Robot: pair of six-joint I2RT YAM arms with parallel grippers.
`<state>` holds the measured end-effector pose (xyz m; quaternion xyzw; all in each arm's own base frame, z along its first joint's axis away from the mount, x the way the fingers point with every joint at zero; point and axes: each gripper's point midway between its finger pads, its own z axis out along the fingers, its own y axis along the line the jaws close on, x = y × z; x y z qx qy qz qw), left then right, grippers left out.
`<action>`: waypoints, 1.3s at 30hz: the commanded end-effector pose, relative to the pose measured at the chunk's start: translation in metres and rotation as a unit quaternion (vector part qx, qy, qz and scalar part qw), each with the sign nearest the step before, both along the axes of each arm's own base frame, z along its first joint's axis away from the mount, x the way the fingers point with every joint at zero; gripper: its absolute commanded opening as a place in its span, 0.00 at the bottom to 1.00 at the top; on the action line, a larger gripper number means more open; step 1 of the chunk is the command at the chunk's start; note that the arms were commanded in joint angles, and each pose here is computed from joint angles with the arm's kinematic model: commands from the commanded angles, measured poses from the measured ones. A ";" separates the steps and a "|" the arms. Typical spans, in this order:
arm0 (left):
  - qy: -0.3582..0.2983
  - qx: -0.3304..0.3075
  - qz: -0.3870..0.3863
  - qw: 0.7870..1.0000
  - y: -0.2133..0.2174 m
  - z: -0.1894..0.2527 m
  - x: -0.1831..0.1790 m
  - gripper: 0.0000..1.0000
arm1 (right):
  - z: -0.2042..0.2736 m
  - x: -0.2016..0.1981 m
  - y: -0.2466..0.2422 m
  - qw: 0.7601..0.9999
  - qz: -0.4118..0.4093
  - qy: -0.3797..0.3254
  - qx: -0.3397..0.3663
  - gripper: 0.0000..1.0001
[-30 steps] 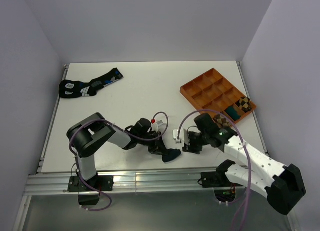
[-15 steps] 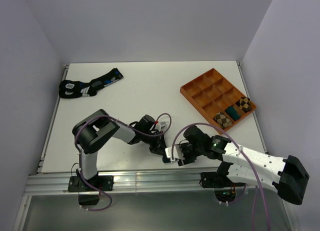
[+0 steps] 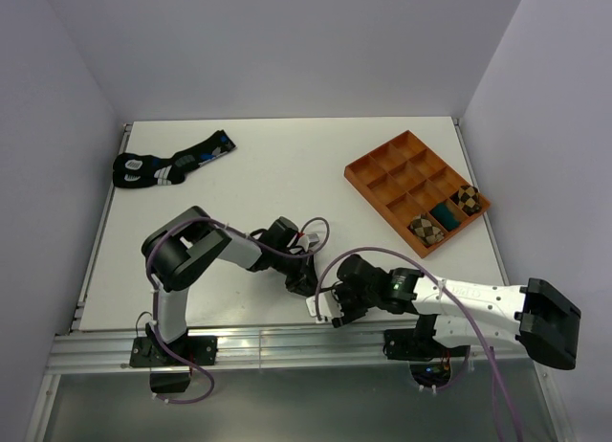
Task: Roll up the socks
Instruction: Pick up the sock at the center of the board.
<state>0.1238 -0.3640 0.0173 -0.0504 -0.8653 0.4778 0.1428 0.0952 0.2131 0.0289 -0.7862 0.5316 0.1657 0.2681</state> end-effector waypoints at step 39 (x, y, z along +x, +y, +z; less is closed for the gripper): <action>-0.112 -0.042 0.176 0.977 0.053 0.034 0.091 0.25 | -0.024 0.031 0.018 0.995 -0.074 0.021 -0.059 0.05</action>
